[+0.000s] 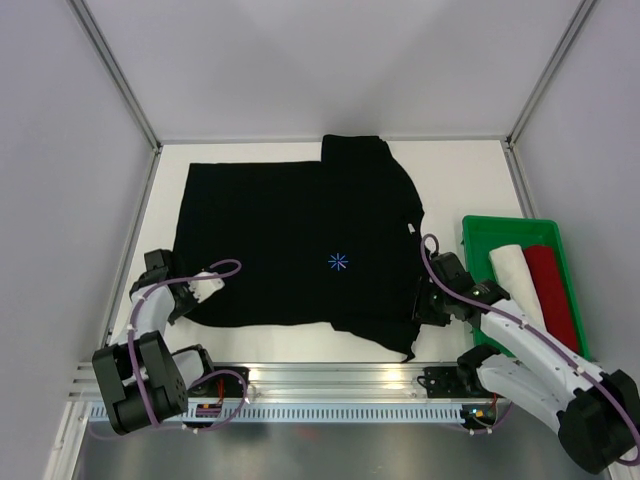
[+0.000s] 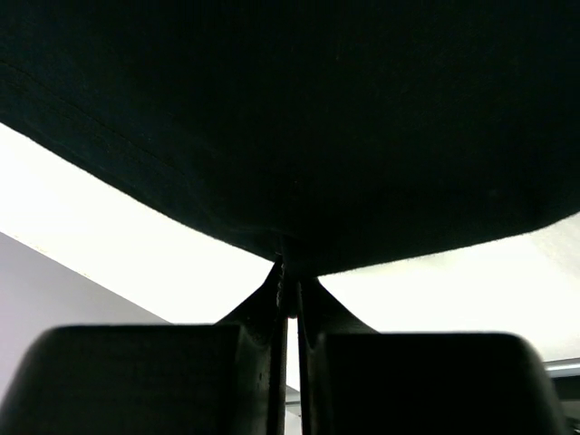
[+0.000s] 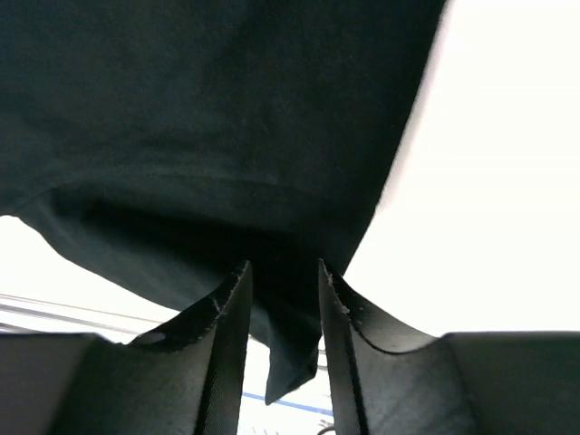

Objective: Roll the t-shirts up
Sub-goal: Flatten the tshirt, then fold the tshirt

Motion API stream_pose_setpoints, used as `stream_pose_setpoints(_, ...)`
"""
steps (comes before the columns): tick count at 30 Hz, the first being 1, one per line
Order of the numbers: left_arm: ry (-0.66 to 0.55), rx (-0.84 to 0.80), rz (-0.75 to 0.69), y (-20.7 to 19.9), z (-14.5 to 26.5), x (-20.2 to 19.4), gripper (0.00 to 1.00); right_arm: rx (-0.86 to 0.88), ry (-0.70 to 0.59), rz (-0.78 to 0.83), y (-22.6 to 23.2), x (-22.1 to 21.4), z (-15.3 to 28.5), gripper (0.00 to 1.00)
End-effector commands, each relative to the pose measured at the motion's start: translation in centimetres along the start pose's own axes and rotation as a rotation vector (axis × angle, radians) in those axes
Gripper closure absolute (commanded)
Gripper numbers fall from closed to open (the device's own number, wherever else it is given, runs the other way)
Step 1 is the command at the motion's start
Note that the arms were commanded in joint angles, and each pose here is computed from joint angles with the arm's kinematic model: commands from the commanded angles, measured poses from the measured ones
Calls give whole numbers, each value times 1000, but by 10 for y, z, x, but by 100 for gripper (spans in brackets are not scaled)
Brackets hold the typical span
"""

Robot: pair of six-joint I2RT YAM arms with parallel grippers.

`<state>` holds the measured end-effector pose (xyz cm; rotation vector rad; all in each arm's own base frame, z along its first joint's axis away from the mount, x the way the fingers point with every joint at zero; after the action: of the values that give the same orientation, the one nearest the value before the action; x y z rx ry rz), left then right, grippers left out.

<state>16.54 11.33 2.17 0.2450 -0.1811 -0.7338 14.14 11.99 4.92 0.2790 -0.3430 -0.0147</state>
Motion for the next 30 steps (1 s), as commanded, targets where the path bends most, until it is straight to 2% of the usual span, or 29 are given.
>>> stream_pose_setpoints(1,-52,-26,39,-9,1,6,98,-14,-61,-53,2,10,21,57)
stream_pose_setpoints(11,-75,-41,52,-10,1,11,98,-5,134,-74,1,-32,29,49)
stream_pose_setpoints(18,-85,-50,51,-13,0,12,98,3,166,-66,4,-34,32,46)
stream_pose_setpoints(20,-85,-55,55,-14,-1,12,98,70,163,-93,16,-33,25,48)
stream_pose_setpoints(21,-84,-55,55,-14,-1,12,98,76,184,-108,15,-40,18,50)
stream_pose_setpoints(22,-84,-51,57,-14,0,12,98,90,187,-119,17,-41,15,59)
stream_pose_setpoints(24,-76,-43,58,-13,0,10,98,110,187,-127,19,-41,11,70)
stream_pose_setpoints(25,-77,-38,56,-12,1,10,98,113,183,-123,20,-39,11,78)
stream_pose_setpoints(27,-80,-30,57,-10,2,11,98,107,157,-107,22,-31,13,87)
stream_pose_setpoints(28,-82,-26,65,-9,3,11,98,111,140,-101,23,-26,15,95)
stream_pose_setpoints(30,-96,-8,75,-3,7,15,98,113,93,-93,28,-11,19,100)
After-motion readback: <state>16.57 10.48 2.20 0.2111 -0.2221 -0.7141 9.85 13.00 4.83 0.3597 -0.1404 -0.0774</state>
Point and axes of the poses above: each gripper's point midway between its finger pads, its own z axis back along the fingers, its own y axis along the line the jaws close on, x = y × z, the point moved 1 cm from there along z, back along the fingers, and after that the axes turned 11 degrees about z, right-handed, at the moved point
